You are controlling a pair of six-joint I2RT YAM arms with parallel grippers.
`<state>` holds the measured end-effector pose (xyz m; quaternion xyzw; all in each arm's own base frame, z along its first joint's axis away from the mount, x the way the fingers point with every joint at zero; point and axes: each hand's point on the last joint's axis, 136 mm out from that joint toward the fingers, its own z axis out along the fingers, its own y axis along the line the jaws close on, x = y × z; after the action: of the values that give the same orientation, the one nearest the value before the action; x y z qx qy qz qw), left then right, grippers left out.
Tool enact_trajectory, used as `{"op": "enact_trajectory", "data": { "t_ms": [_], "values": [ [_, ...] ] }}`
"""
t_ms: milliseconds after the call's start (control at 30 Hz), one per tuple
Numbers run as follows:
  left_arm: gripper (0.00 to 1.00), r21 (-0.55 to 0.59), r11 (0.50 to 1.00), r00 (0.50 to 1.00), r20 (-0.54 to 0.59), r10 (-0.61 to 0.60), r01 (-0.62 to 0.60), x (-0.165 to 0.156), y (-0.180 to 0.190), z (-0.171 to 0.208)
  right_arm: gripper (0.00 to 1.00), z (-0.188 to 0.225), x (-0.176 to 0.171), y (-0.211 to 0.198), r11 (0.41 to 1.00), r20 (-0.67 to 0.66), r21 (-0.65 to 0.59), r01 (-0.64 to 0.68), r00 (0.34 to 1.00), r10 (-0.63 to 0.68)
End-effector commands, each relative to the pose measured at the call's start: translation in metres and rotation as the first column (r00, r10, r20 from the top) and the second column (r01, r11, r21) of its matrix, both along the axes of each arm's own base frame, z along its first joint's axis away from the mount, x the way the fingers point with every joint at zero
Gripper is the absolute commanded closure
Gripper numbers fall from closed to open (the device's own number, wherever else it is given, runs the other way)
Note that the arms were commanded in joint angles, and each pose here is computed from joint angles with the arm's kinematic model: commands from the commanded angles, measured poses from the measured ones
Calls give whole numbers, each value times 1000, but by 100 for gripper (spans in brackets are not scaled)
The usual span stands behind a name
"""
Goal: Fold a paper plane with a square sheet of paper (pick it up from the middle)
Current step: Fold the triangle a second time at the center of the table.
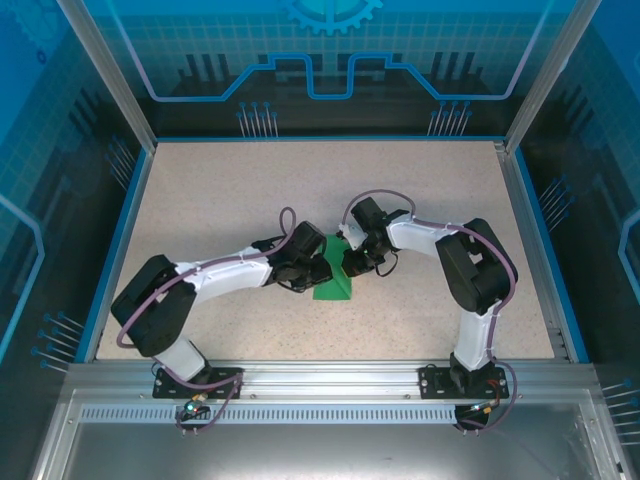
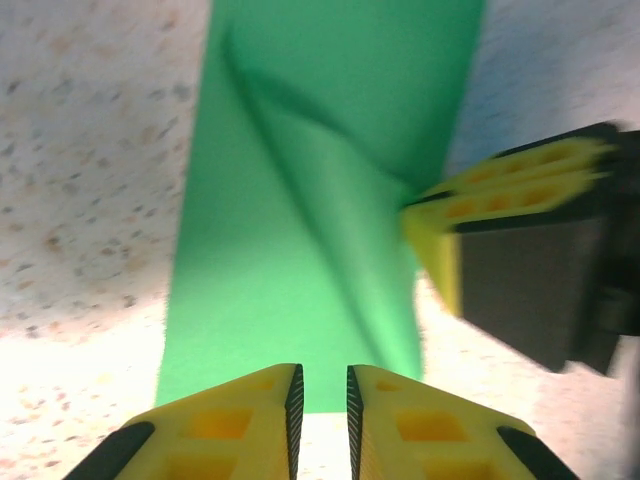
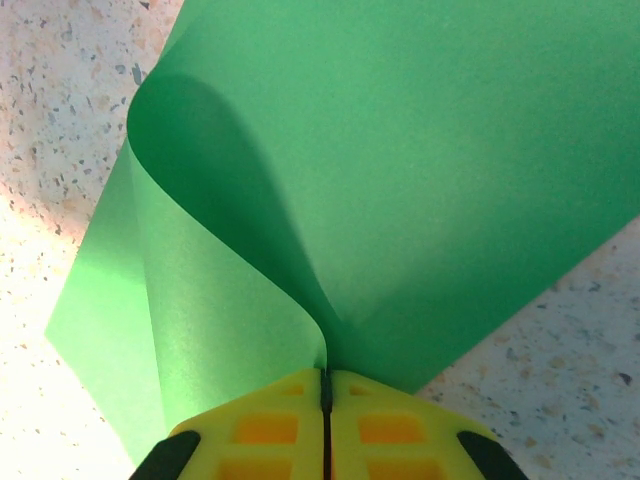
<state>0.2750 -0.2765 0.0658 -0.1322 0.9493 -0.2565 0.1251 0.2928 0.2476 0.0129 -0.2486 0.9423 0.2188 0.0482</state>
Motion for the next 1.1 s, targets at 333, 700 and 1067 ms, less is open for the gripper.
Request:
{"op": "enact_trajectory", "data": {
  "t_ms": [333, 700, 1067],
  "values": [
    [87, -237, 966, 994, -13, 107, -107, 35, -23, -6, 93, -14, -1, -10, 999, -27, -42, 1, 1000, -2],
    [100, -213, 968, 990, -53, 127, -135, 30, -18, -25, 93, -14, -2, -9, 999, -29, -43, 0, 1000, -1],
    [100, -177, 974, 987, -94, 127, -142, 27, -16, -49, 93, -13, -2, -9, 999, -31, -42, -2, 1000, 0]
  ]
}}
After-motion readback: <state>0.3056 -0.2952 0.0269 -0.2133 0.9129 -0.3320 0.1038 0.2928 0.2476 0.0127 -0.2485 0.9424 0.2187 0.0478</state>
